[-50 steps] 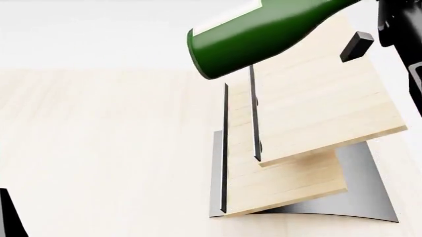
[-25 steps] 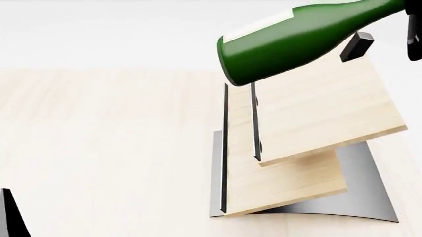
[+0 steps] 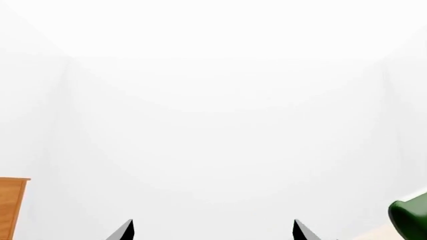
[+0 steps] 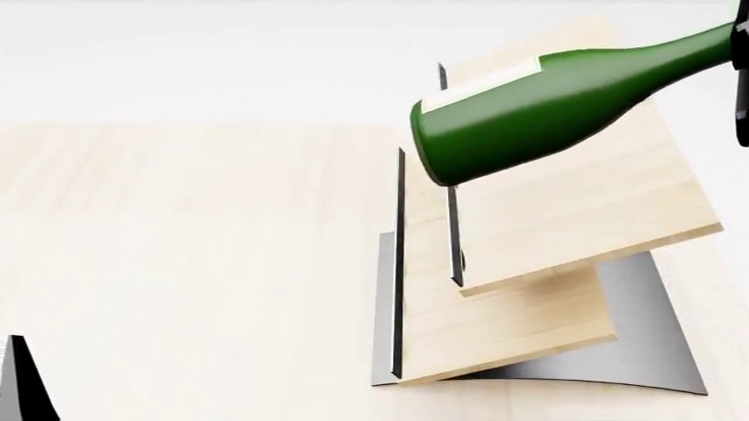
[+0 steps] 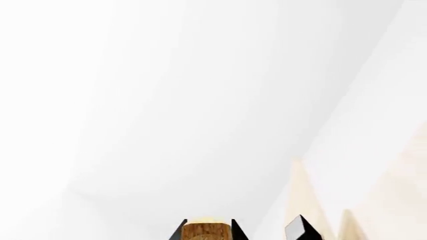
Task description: Put the wine bottle on the wine rack.
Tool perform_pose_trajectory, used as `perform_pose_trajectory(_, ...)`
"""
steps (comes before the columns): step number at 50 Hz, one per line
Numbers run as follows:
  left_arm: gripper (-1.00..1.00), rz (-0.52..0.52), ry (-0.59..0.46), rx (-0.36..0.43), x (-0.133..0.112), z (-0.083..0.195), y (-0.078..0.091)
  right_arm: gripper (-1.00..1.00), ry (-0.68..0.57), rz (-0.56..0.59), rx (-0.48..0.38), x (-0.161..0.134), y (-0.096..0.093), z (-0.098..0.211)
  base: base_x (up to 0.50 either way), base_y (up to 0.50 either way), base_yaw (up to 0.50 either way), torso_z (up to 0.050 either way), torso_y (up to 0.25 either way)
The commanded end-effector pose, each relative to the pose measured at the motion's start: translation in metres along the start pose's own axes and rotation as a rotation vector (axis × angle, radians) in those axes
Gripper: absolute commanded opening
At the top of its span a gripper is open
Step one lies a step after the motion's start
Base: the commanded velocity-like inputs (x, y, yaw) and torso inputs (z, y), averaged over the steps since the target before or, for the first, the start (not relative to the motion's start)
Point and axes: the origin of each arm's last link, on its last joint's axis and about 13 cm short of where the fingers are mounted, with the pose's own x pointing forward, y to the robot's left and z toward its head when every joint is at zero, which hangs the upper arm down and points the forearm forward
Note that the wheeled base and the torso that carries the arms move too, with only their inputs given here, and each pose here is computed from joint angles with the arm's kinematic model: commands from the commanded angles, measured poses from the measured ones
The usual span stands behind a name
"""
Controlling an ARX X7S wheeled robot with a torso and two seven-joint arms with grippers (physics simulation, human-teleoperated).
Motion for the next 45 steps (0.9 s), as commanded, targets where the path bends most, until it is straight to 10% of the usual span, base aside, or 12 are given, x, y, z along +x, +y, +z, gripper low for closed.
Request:
perform_pose_trajectory(1, 1.0, -0.002, 0.001, 0.001, 0.0, 0.0, -0.001, -1.0, -0.021, 0.015, -0.024, 0.0, -0.005, 0.003, 0.0, 0.0, 0.0, 0.0, 0.0)
perform_pose_trajectory(45, 1.0, -0.006, 0.004, -0.001, -0.001, -0.002, -0.001, -1.0, -0.02, -0.038, -0.036, 0.001, -0.032, -0.003, 0.0, 0.0, 0.0, 0.0, 0.001)
